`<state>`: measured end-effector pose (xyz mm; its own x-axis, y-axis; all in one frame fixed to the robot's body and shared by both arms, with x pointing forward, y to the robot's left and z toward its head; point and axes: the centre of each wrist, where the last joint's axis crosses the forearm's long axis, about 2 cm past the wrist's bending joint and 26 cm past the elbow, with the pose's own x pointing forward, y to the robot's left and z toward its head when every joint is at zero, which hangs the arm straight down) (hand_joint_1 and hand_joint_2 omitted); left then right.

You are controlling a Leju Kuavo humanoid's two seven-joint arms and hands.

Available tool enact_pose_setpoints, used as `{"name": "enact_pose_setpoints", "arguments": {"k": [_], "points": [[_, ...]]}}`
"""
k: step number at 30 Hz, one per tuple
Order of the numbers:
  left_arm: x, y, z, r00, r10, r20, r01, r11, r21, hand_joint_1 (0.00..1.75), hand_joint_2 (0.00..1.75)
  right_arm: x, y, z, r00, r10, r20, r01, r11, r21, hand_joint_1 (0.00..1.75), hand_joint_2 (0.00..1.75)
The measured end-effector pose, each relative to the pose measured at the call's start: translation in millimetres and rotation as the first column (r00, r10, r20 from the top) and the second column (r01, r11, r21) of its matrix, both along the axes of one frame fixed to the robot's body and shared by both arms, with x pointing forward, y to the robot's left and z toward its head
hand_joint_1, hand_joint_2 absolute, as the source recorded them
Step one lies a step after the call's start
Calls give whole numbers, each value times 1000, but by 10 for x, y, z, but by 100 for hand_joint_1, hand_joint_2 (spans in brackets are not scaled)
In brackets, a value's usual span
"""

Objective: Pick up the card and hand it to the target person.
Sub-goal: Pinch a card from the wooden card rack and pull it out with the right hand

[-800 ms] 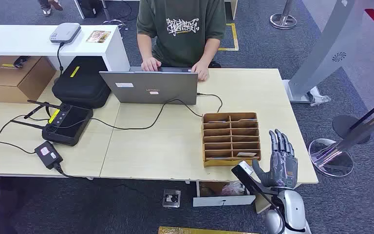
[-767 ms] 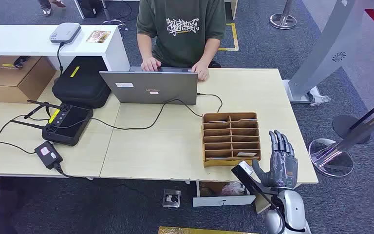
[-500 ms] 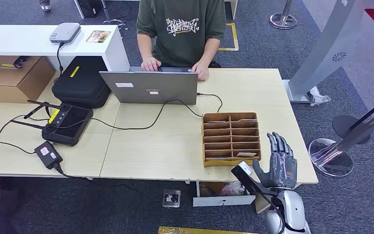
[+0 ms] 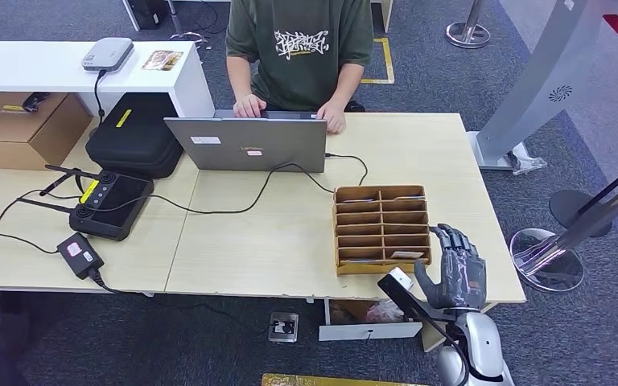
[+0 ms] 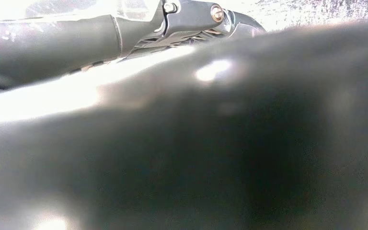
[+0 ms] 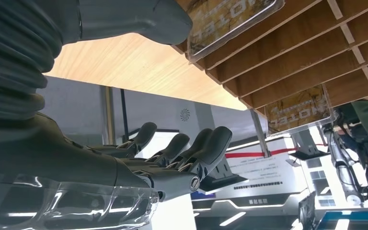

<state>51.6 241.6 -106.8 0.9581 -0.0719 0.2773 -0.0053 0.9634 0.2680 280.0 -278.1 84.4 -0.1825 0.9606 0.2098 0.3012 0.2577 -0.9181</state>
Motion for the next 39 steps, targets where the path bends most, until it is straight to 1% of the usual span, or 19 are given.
{"name": "enact_pose_setpoints", "arguments": {"k": [5,9,23,30,39], "points": [[0,1,0,1000,-1,2,1,1000,0,0,0,6,20,3,1000,16,-15,-16,1000,-2,65,175],[0,1,0,1000,-1,2,1,1000,0,0,0,17,39,9,999,26,-25,-26,1000,4,73,175],[1,1,0,1000,-5,7,5,1000,-2,0,0,46,45,22,999,28,-31,-28,1000,8,74,175],[1,1,0,1000,-7,8,7,1000,-1,0,0,47,45,21,999,28,-36,-28,1000,8,79,175],[1,-1,0,1000,-6,11,6,1000,0,0,0,66,61,12,998,36,-48,-35,999,11,78,175]]}}
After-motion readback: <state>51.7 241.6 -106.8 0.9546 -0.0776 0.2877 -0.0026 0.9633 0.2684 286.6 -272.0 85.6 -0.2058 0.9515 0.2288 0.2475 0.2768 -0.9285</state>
